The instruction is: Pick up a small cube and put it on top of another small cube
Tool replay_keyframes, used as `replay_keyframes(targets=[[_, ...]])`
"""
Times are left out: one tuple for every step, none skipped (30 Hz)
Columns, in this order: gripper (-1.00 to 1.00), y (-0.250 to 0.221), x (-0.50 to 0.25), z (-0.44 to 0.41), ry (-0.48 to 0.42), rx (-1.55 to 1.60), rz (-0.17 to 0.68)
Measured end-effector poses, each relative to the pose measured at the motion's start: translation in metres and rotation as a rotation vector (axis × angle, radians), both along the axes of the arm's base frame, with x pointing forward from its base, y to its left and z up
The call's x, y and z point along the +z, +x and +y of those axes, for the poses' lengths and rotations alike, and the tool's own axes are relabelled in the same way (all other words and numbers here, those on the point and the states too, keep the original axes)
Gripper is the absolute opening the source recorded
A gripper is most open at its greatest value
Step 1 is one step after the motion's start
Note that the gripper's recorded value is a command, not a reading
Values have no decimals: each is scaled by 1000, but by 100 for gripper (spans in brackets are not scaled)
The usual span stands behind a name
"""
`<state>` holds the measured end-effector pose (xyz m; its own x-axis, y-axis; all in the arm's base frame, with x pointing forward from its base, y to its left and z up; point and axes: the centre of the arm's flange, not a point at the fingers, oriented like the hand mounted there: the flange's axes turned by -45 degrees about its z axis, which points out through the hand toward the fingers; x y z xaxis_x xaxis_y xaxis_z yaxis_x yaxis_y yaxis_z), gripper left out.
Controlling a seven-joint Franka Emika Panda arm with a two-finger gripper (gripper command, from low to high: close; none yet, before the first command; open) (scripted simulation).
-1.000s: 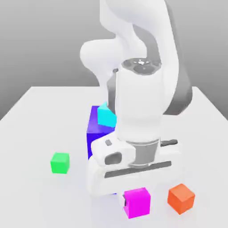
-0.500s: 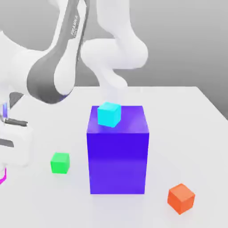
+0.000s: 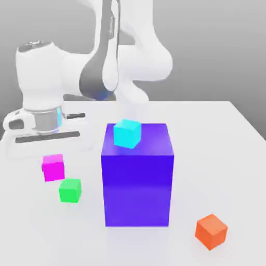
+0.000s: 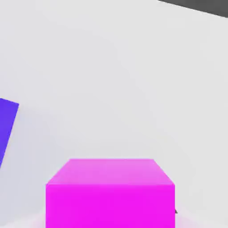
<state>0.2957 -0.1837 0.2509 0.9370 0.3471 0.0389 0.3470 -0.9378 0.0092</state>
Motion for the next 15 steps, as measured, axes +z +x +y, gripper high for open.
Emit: replay_keyframes(targets=[[-100,-11,-3,3,-4,18,14],[-100,-20,-5,2,-5,4,24],[-100,-27,-6,1,-6,-17,34],[-100,-31,-9,-1,-11,-29,45],[-100,-33,-13,-2,-17,-36,54],[-100,-35,-17,-4,-24,-41,64],[-100,-36,-21,-5,-31,-43,72],[-100,-37,-25,-6,-36,-45,80],[-100,-37,-29,-7,-40,-46,86],[-100,-38,-33,-8,-44,-47,92],[-100,-39,-37,-8,-46,-47,96],[-100,-39,-41,-9,-48,-47,99],[-100,-39,-45,-9,-48,-46,102],[-100,-40,-49,-9,-48,-46,103],[-100,-40,-52,-9,-47,-45,102]])
